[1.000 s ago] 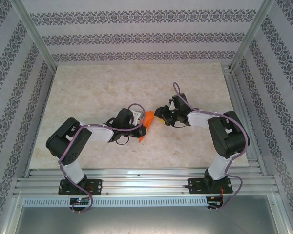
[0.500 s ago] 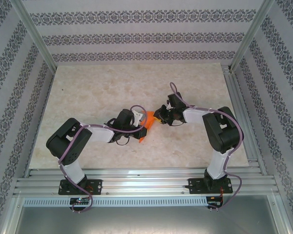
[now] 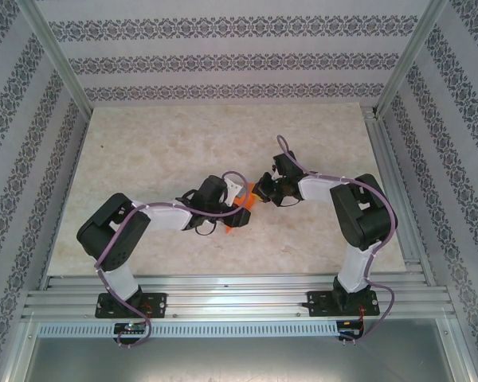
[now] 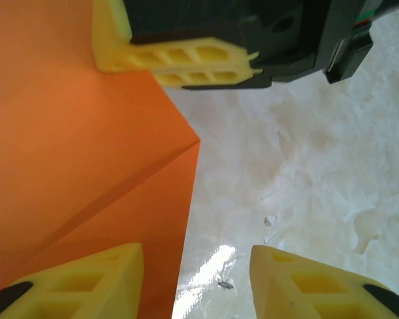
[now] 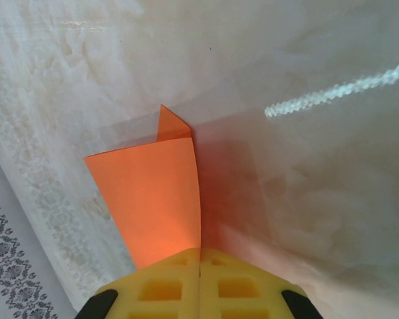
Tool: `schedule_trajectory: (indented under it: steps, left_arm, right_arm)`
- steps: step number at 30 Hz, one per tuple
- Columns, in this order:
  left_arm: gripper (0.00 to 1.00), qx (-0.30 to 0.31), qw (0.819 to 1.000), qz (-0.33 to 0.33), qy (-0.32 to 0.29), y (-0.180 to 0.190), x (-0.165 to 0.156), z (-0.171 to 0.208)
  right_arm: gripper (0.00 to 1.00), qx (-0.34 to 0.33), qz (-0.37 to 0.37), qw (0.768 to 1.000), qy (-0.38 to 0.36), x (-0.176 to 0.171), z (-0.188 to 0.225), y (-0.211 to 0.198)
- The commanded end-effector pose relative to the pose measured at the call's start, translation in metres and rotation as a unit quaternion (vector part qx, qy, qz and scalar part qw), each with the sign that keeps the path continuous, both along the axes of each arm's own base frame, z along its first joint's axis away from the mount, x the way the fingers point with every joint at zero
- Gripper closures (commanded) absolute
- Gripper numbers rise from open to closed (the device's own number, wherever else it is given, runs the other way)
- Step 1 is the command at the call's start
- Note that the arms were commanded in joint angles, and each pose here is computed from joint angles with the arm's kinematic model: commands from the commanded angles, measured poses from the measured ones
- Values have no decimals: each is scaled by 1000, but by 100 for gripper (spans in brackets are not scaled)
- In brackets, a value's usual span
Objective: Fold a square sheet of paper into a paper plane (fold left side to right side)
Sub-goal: Fold the wing for the fifth time at the center of the table.
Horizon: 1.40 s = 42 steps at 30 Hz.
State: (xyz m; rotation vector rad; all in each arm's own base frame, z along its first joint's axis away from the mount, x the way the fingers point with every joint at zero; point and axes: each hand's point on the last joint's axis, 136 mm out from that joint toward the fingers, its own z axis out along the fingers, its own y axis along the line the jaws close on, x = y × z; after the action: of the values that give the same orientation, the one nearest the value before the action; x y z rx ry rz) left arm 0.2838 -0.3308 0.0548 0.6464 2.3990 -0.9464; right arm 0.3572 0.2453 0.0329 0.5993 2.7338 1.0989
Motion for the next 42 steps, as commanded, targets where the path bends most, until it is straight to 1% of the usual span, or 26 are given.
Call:
schedule_trajectory:
  steps: [1,6,9,12,15,21,26,28,30,34,38,42]
  left_arm:
    - [50,32,999,3,-28,2,8,5]
    - [41,66,996,-6,-53,-2,9,3]
    - [37,104,991,-16,-88,-6,6,3]
    - [36,140,982,-21,-124,-8,4,5]
    - [35,180,972,-12,-147,-6,7,4]
    - [36,244,954,3,-173,1,12,-4]
    - [39,270,947,3,-175,0,12,-14]
    - [42,278,944,2,-176,0,12,-17]
    - [47,281,943,1,-177,-2,12,-17]
    - [68,286,942,1,-177,-2,12,-18]
    - [84,286,943,4,-171,0,10,-20]
    - [95,267,951,10,-155,-2,7,-18]
  right_arm:
    - [100,0,6,1000,-23,6,14,7]
    - [100,5,2,1000,-19,5,14,8]
    - [100,10,2,1000,-16,4,15,9]
    - [100,11,1,1000,-14,2,16,8]
    - [100,11,0,1000,-14,2,17,8]
    - [100,16,0,1000,-12,1,18,10]
    - [100,19,1,1000,-12,1,17,12]
    - [100,19,1,1000,-11,0,17,12]
    - [100,20,2,1000,-12,0,17,12]
    - [100,21,3,1000,-13,0,17,13]
    - [100,24,8,999,-23,1,22,12]
    - [91,23,11,999,-43,2,33,4]
